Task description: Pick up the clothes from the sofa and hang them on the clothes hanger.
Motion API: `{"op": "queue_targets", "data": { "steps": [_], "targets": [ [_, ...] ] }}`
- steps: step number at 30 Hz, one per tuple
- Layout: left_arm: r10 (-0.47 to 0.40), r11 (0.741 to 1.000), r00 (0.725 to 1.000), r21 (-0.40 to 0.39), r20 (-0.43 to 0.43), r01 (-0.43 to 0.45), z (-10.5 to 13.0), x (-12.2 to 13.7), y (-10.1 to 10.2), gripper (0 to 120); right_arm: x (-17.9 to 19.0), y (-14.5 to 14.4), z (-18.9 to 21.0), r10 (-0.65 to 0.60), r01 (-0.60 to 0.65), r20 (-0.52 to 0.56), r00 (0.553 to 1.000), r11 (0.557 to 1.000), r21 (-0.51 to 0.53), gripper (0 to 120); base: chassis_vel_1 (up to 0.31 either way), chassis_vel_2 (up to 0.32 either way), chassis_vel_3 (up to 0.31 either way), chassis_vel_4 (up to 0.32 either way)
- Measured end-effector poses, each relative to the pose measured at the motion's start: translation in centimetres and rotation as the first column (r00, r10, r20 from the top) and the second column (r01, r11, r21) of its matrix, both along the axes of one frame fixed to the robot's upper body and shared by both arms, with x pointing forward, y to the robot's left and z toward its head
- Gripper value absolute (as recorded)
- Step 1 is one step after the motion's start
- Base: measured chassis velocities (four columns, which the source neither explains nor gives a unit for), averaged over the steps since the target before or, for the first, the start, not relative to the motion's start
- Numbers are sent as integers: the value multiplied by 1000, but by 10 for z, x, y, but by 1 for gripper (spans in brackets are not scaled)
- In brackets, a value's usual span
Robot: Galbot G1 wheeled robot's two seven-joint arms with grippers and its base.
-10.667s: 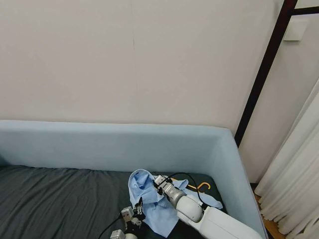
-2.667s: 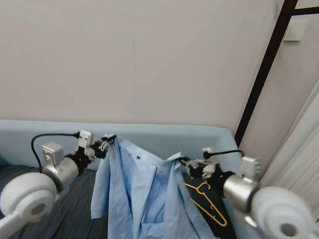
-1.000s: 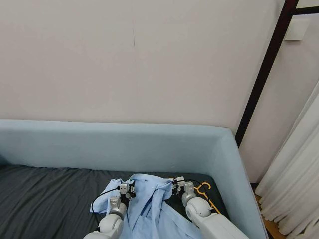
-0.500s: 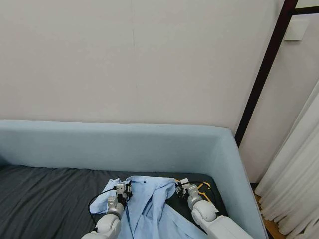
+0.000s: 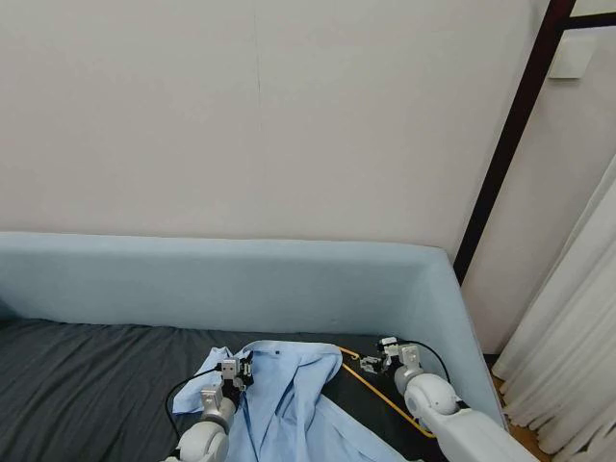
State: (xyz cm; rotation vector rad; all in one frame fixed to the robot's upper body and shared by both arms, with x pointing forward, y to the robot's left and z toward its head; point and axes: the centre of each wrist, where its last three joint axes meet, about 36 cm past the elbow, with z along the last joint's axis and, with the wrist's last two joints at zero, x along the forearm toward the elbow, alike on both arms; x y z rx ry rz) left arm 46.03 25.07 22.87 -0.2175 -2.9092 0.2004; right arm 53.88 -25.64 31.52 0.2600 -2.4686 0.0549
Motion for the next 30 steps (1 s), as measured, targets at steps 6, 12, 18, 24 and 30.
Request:
{"op": "queue_targets", "data": {
  "steps": [6,12,18,24,30],
  "targets": [
    [-10,1000,1000,10,11,10,3,-4,1,0,9,-21,-13,-18,15,-66,998,999,-39,100,0,0,0,0],
    [-24,1000,999,20,25,24,4,-11,1,0,14,-41,-37,-37,29,-111,993,997,-75,100,0,0,0,0],
    [-21,1000,999,15,38,20,6,-11,2,0,16,-46,-48,-28,17,-125,992,996,-86,100,0,0,0,0],
    [-35,999,998,12,46,34,9,-14,-2,0,20,-60,-59,-28,13,-145,989,994,-107,100,0,0,0,0],
    [-40,999,998,12,46,40,9,-16,-4,0,22,-69,-64,-39,25,-162,986,996,-91,100,0,0,0,0]
  ]
}}
